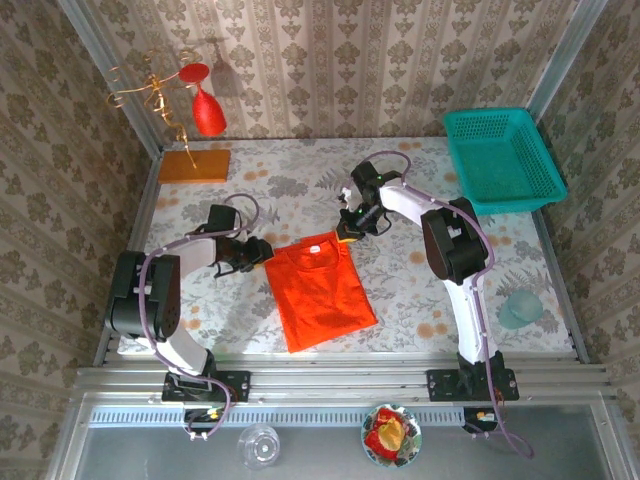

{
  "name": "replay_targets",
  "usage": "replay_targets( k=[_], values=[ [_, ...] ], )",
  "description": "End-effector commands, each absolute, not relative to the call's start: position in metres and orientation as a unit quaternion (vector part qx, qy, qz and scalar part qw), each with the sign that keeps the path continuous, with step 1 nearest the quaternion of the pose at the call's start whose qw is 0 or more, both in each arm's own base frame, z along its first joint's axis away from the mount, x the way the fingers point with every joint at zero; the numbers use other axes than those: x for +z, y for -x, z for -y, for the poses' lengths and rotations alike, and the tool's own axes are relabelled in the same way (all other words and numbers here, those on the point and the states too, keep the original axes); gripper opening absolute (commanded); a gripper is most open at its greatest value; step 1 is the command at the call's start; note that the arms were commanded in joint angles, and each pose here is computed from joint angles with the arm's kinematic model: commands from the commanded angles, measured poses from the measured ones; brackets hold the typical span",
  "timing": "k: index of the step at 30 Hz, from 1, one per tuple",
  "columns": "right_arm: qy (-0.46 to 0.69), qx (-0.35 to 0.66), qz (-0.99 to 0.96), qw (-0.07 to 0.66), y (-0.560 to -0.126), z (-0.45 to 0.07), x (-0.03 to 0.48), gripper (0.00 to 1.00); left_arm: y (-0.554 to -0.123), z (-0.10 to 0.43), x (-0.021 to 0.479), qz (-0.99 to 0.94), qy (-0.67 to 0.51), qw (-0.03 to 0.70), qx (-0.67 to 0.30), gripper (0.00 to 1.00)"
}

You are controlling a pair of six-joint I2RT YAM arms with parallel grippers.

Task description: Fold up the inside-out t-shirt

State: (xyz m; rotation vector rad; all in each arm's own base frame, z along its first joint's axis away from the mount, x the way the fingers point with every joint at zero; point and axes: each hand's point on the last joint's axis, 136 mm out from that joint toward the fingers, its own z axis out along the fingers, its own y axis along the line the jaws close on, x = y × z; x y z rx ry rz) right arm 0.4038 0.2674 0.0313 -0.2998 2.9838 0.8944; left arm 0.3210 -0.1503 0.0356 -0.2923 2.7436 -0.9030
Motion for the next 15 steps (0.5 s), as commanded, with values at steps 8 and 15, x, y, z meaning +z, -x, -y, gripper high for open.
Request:
replay_targets(
  k=[8,15],
  values=[
    [0.096,0.274,-0.957,-0.001,-0.401,-0.261,0.033,0.0,-0.316,0.18,0.076,-0.929,0.042,0.151,-0.335,0.04],
    [0.096,0.274,-0.957,-0.002,-0.399,-0.259,0.032,0.0,-0.325,0.19,0.078,-0.93,0.021,0.157,-0.33,0.04]
  ],
)
